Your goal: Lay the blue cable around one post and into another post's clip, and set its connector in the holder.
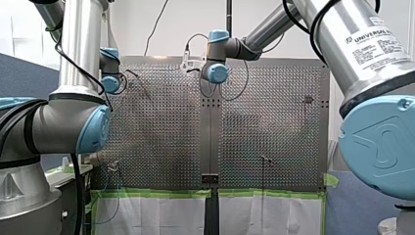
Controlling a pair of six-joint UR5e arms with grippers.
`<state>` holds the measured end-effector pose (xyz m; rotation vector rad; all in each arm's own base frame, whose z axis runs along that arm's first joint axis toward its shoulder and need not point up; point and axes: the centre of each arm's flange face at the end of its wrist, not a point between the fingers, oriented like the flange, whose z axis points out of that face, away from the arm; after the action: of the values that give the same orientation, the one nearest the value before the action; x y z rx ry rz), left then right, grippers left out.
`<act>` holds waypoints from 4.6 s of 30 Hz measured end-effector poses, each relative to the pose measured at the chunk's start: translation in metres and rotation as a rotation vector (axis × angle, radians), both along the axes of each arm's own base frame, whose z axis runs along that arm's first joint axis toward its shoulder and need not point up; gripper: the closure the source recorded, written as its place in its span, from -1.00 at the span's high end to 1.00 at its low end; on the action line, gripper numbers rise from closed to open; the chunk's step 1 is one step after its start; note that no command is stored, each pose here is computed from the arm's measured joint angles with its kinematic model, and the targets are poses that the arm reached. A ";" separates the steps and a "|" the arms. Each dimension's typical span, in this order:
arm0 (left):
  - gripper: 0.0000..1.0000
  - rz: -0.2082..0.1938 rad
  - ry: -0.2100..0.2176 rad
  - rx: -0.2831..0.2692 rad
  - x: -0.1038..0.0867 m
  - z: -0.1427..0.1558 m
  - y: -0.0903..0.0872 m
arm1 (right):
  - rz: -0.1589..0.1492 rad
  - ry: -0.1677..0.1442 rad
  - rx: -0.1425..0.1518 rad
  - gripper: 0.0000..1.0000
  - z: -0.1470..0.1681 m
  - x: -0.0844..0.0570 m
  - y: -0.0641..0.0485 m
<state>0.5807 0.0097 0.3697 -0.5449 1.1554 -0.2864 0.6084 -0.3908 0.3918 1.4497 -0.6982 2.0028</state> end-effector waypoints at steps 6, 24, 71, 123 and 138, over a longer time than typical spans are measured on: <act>-0.86 -0.006 0.001 0.000 0.000 -0.001 -0.002 | -0.006 0.001 0.008 -1.00 -0.006 -0.002 -0.007; -0.69 -0.010 0.007 -0.003 0.000 -0.002 -0.007 | -0.020 0.016 0.026 -1.00 -0.015 -0.007 -0.018; 0.97 -0.006 0.047 -0.016 -0.006 -0.013 -0.019 | -0.091 0.161 0.177 -1.00 -0.139 -0.045 -0.025; 0.97 -0.006 0.048 -0.017 -0.006 -0.014 -0.019 | -0.460 0.093 0.251 -1.00 -0.276 -0.178 -0.002; 0.97 -0.006 0.048 -0.017 -0.006 -0.014 -0.019 | -0.597 0.091 0.262 -1.00 -0.309 -0.233 0.014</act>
<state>0.5750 -0.0095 0.3559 -0.5654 1.2019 -0.2900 0.3756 -0.3765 0.0826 1.2625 -1.2204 1.4161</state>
